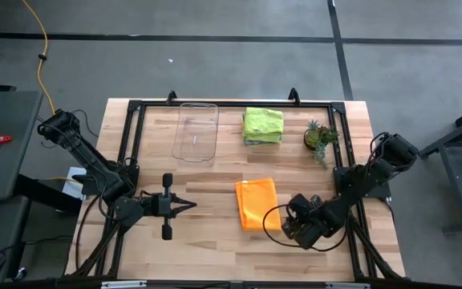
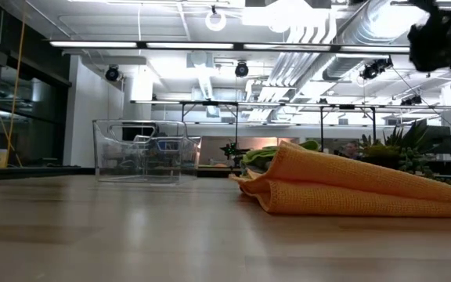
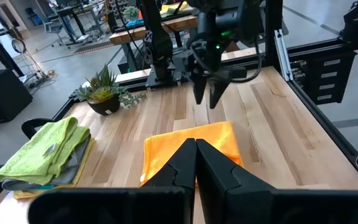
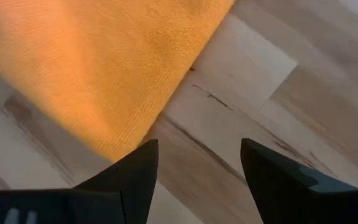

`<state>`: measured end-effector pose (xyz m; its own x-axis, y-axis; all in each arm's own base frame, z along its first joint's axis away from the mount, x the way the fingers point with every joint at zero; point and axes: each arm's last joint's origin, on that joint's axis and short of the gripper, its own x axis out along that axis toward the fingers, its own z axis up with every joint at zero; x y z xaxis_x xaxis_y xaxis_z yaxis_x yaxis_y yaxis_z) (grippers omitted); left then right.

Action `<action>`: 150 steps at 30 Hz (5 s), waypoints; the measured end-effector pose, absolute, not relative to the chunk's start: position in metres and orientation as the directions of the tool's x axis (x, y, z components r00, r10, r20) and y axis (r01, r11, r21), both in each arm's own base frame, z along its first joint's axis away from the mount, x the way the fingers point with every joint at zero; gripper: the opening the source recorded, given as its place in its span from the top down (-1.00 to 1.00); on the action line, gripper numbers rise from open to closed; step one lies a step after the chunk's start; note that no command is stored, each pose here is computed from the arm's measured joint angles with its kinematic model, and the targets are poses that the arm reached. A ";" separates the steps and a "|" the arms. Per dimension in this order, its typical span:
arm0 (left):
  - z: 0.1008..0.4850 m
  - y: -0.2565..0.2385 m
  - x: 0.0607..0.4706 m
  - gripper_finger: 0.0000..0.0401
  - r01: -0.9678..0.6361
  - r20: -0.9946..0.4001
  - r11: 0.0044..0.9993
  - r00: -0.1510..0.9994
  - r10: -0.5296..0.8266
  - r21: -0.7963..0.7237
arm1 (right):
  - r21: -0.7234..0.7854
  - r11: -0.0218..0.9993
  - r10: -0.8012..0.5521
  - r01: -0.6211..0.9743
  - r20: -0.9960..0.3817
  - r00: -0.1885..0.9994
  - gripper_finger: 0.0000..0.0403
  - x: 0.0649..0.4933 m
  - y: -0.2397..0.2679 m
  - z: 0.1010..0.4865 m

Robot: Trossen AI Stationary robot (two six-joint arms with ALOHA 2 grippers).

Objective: Fold microfiber towels
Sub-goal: Stack the orange microfiber cloth on the green microfiber cloth

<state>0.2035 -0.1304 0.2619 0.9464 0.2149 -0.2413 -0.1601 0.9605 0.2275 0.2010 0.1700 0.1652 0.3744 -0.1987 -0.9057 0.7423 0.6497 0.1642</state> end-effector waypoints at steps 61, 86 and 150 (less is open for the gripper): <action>0.262 -0.131 0.204 1.00 -0.143 -0.248 0.970 0.950 0.190 0.195 | 0.217 0.475 -0.013 0.853 -0.967 0.254 0.50 0.270 0.101 0.128; 0.262 -0.131 0.204 1.00 -0.144 -0.248 0.970 0.950 0.191 0.197 | -0.152 0.885 -0.223 0.441 -0.968 0.114 1.00 0.275 0.074 0.153; 0.261 -0.121 0.209 1.00 -0.179 -0.255 0.962 0.939 0.229 0.208 | -0.498 0.784 -0.507 -0.370 -0.858 0.080 1.00 0.317 -0.205 0.214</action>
<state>0.2093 -0.1214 0.2610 0.9394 0.2294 -0.2549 -0.1786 0.9618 0.2076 0.3174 -0.2047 0.2142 0.0796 -0.5074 -0.8580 -0.3703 0.7841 -0.4980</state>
